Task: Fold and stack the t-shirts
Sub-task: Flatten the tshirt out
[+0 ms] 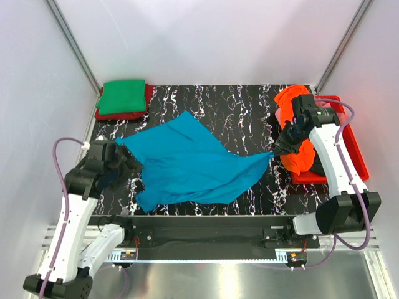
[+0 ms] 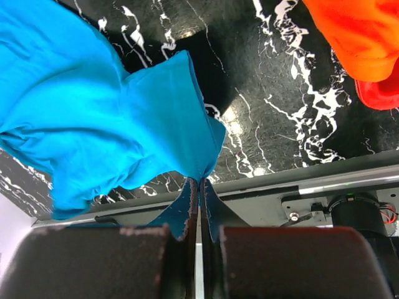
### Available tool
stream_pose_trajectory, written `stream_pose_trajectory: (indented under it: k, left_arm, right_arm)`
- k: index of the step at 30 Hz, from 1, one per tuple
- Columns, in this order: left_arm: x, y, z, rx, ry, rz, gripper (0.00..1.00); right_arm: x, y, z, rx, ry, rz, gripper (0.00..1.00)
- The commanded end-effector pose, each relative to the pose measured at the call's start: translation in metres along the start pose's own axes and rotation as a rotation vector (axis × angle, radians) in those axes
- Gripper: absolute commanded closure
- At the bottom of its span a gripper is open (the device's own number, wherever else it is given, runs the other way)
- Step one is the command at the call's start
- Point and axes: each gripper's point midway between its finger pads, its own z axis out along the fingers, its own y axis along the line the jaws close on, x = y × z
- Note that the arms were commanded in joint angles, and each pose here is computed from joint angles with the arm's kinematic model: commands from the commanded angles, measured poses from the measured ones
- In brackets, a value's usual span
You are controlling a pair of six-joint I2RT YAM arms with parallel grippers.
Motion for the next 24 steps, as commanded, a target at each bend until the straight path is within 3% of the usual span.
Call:
stream_pose_trajectory:
  k: [1,7,8,10,13,15,16,18,19,24]
  left_arm:
    - [-0.047,-0.042,-0.001,0.091,-0.122,0.051,0.15]
    - [-0.104,-0.114,0.063,0.114,-0.144,0.206,0.18]
    - [-0.106,-0.122,0.094,0.088,-0.104,0.233,0.19]
    - [-0.125,-0.156,0.104,0.119,-0.125,0.269,0.20]
    - [-0.143,-0.194,0.156,0.100,-0.106,0.365,0.20]
    - [-0.164,-0.226,0.166,0.152,-0.137,0.404,0.20]
    - [-0.156,-0.226,0.205,0.129,-0.079,0.420,0.20]
    - [-0.169,-0.253,0.218,0.185,-0.095,0.430,0.20]
    - [-0.158,-0.254,0.247,0.191,-0.039,0.436,0.19]
    - [-0.158,-0.273,0.295,0.267,0.003,0.344,0.23]
  right_arm:
    - [-0.012,-0.003,0.010,0.015,-0.036,-0.019,1.00]
    - [-0.008,0.005,0.024,-0.030,0.016,-0.035,1.00]
    - [-0.008,0.005,0.025,-0.030,0.016,-0.044,1.00]
    - [-0.009,0.005,0.025,-0.029,0.020,-0.051,1.00]
    - [-0.012,0.008,0.023,-0.038,0.015,-0.062,1.00]
    - [-0.015,0.013,0.020,-0.055,0.009,-0.067,1.00]
    - [-0.014,0.014,0.020,-0.062,0.013,-0.068,1.00]
    - [-0.017,0.018,0.018,-0.073,0.010,-0.069,1.00]
    - [-0.018,0.019,0.019,-0.076,0.013,-0.066,1.00]
    - [-0.024,0.026,0.014,-0.088,0.006,-0.055,1.00]
